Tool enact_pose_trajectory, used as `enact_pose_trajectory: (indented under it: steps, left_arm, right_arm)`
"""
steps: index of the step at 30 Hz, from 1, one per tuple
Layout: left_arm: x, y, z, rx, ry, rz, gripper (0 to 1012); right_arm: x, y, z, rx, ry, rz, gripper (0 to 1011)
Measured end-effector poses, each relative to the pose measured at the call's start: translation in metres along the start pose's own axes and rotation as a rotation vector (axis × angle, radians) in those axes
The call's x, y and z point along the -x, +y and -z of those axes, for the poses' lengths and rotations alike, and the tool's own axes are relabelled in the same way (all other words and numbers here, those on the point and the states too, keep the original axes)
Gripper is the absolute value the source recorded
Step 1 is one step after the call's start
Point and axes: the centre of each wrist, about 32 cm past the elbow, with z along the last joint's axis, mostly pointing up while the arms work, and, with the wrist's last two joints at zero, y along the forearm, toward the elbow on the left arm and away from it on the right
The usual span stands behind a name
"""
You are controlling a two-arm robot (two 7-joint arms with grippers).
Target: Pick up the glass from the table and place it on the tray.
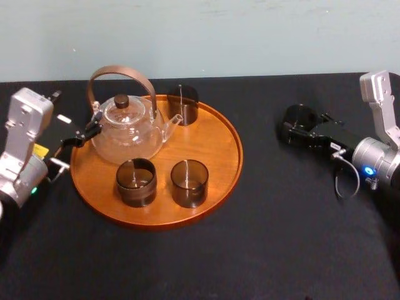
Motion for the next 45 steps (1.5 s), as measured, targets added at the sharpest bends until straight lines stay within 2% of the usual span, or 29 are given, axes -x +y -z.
enact_pose_trajectory:
  steps: [9, 12, 19, 23, 33, 39, 45]
  left_arm:
    - [0.0000, 0.000, 0.000, 0.000, 0.000, 0.000, 1001]
    - [0.0000, 0.000, 0.000, 0.000, 0.000, 0.000, 1001]
    - [0.0000, 0.000, 0.000, 0.000, 0.000, 0.000, 1001]
    - [0.0000, 0.000, 0.000, 0.000, 0.000, 0.000, 1001]
    - [0.0000, 0.000, 0.000, 0.000, 0.000, 0.000, 1001]
    - [0.0000, 0.000, 0.000, 0.000, 0.000, 0.000, 1001]
    - [0.0000, 0.000, 0.000, 0.000, 0.000, 0.000, 1001]
  right_arm:
    - [0.0000, 0.000, 0.000, 0.000, 0.000, 0.000, 914]
    - [0.0033, 0.001, -0.005, 0.005, -0.030, -0.015, 914]
    - [0.0184, 0.005, -0.024, 0.012, -0.108, -0.071, 914]
    - [0.0318, 0.009, -0.038, 0.006, -0.147, -0.112, 914]
    - [0.0550, 0.024, -0.056, -0.009, -0.206, -0.192, 914]
    - [0.0639, 0.040, -0.061, -0.011, -0.226, -0.233, 914]
    - [0.0683, 0.056, -0.061, -0.011, -0.240, -0.262, 914]
